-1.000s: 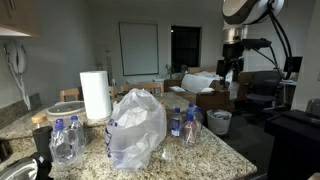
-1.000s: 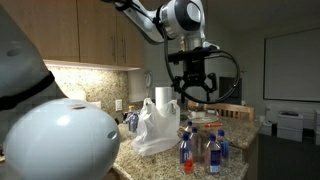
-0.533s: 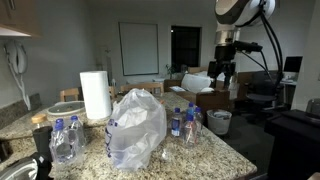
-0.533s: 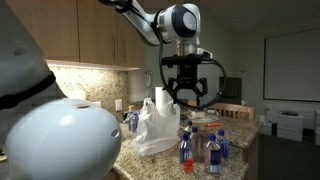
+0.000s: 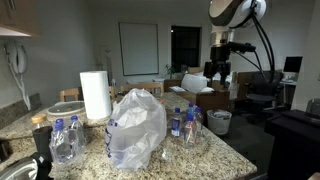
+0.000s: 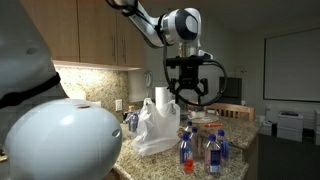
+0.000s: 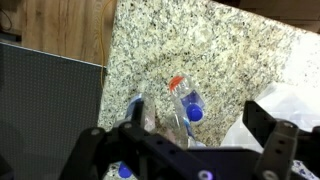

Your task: Put the water bottles into the plastic bag.

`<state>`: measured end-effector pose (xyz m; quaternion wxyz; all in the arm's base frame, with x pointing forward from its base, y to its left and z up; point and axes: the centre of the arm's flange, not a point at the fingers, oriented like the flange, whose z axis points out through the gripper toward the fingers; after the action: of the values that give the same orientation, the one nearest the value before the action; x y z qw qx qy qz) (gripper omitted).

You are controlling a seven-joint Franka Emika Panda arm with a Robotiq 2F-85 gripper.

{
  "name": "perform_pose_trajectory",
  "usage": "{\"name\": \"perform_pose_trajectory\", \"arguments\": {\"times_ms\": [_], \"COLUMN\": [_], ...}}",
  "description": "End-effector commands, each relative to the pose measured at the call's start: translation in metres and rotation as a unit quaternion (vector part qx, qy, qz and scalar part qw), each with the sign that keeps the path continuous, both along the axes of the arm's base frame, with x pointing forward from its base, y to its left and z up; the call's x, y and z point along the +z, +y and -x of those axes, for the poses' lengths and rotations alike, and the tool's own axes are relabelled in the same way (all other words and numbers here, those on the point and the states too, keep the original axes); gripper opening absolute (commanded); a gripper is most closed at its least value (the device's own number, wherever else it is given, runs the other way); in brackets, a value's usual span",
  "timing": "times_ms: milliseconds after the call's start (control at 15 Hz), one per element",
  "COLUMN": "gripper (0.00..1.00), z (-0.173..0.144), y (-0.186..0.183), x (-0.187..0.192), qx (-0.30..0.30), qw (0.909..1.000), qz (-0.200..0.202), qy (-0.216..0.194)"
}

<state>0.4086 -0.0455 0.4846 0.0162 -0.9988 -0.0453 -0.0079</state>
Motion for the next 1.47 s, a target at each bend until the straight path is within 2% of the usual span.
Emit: {"name": "perform_pose_trajectory", "arguments": {"times_ms": [0,267,600,1067,1400], "gripper": [1.0,1.0,1.0,1.0,1.0], "z": [-0.047,-0.078,-0.088,-0.089,-0.101], "y": [0.006,0.021,0.018,0.062,0.078], "x": [0.0,-0.034,-0.097,-0.14,-0.169], "qx": [0.021,0.032,0.058,0.139,0.149], "qw": [0.9997,0.9978,0.9926,0.9852,0.9827], "qz": [0.012,0.057,0.1,0.085,0.085], "qy": [-0.001,0.011,0.038,0.055,0.07]}}
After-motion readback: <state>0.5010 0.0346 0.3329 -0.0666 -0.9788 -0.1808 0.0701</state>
